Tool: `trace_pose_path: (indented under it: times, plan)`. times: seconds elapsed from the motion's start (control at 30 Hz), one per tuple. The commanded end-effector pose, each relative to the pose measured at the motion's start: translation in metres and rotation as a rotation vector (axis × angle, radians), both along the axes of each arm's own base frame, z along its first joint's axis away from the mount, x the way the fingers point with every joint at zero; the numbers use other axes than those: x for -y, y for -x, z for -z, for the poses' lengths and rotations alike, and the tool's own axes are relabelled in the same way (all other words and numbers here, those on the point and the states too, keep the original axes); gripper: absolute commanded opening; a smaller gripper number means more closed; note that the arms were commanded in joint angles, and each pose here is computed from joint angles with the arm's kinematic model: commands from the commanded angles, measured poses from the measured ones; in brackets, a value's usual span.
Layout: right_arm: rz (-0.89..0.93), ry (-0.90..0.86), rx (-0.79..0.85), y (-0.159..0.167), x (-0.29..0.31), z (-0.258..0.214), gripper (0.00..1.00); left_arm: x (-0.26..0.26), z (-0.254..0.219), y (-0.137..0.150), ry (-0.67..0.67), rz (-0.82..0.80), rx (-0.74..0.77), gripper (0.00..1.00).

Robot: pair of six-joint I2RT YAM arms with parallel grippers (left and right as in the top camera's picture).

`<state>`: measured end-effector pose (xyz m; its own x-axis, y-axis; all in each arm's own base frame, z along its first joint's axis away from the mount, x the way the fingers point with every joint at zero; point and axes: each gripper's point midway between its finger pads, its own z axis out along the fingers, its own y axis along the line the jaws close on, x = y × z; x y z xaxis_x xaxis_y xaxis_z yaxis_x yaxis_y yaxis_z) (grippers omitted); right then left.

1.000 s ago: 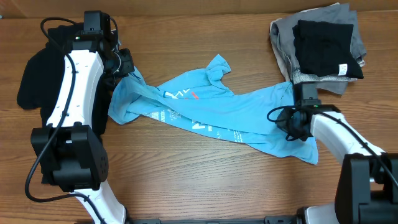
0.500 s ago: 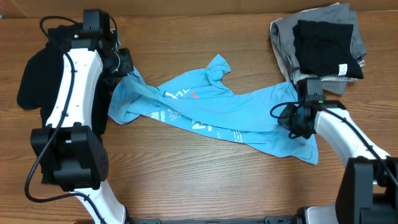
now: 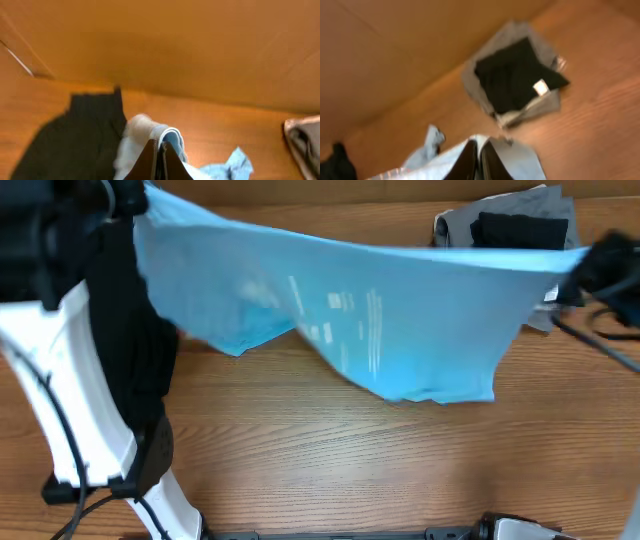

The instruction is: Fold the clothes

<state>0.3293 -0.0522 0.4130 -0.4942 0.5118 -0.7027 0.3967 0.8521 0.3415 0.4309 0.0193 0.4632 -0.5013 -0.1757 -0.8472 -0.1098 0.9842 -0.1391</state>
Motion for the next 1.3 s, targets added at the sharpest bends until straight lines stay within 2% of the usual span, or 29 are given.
trace_pose_path:
  times: [0.0, 0.17, 0.33, 0.37, 0.4, 0.5, 0.53, 0.6, 0.67, 0.77, 0.87, 0.93, 1.1, 1.27]
  plan:
    - [0.051, 0.085, 0.155, 0.04, 0.018, -0.071, 0.04, -0.015, -0.077, 0.056, -0.075, -0.075, 0.236, 0.04]
    - [0.114, 0.133, 0.309, 0.094, 0.02, -0.128, 0.04, -0.021, -0.143, 0.137, -0.133, -0.135, 0.45, 0.04]
    - [0.135, 0.171, 0.437, 0.139, 0.009, -0.161, 0.04, -0.027, -0.183, 0.223, -0.171, -0.202, 0.612, 0.04]
    - [0.145, 0.181, 0.458, 0.149, 0.008, -0.166, 0.04, -0.026, -0.189, 0.241, -0.178, -0.204, 0.645, 0.04]
    - [0.16, 0.211, 0.519, 0.169, 0.005, -0.179, 0.04, -0.027, -0.198, 0.274, -0.185, -0.227, 0.702, 0.04]
    - [0.185, 0.24, 0.601, 0.198, -0.001, -0.193, 0.04, -0.033, -0.206, 0.315, -0.192, -0.284, 0.766, 0.04]
    - [0.215, 0.259, 0.639, 0.217, -0.001, -0.199, 0.04, -0.037, -0.209, 0.335, -0.194, -0.32, 0.795, 0.04]
    - [0.244, 0.285, 0.681, 0.24, -0.004, -0.204, 0.04, -0.04, -0.211, 0.35, -0.198, -0.346, 0.818, 0.04]
    - [0.245, 0.291, 0.691, 0.246, -0.005, -0.204, 0.04, -0.04, -0.21, 0.35, -0.198, -0.348, 0.816, 0.04]
    - [0.24, 0.287, 0.674, 0.242, -0.005, -0.201, 0.04, -0.046, -0.204, 0.334, -0.211, -0.372, 0.76, 0.04]
    - [0.195, 0.253, 0.564, 0.21, -0.001, -0.183, 0.04, -0.058, -0.187, 0.296, -0.235, -0.416, 0.634, 0.04]
    - [0.153, 0.207, 0.432, 0.169, 0.005, -0.157, 0.04, -0.065, -0.167, 0.253, -0.258, -0.429, 0.516, 0.04]
    - [0.017, 0.138, 0.239, 0.092, 0.009, -0.11, 0.04, -0.077, -0.117, 0.177, -0.306, -0.444, 0.285, 0.04]
    - [-0.027, 0.062, 0.05, 0.017, 0.026, -0.049, 0.04, -0.087, -0.056, 0.1, -0.344, -0.431, 0.07, 0.04]
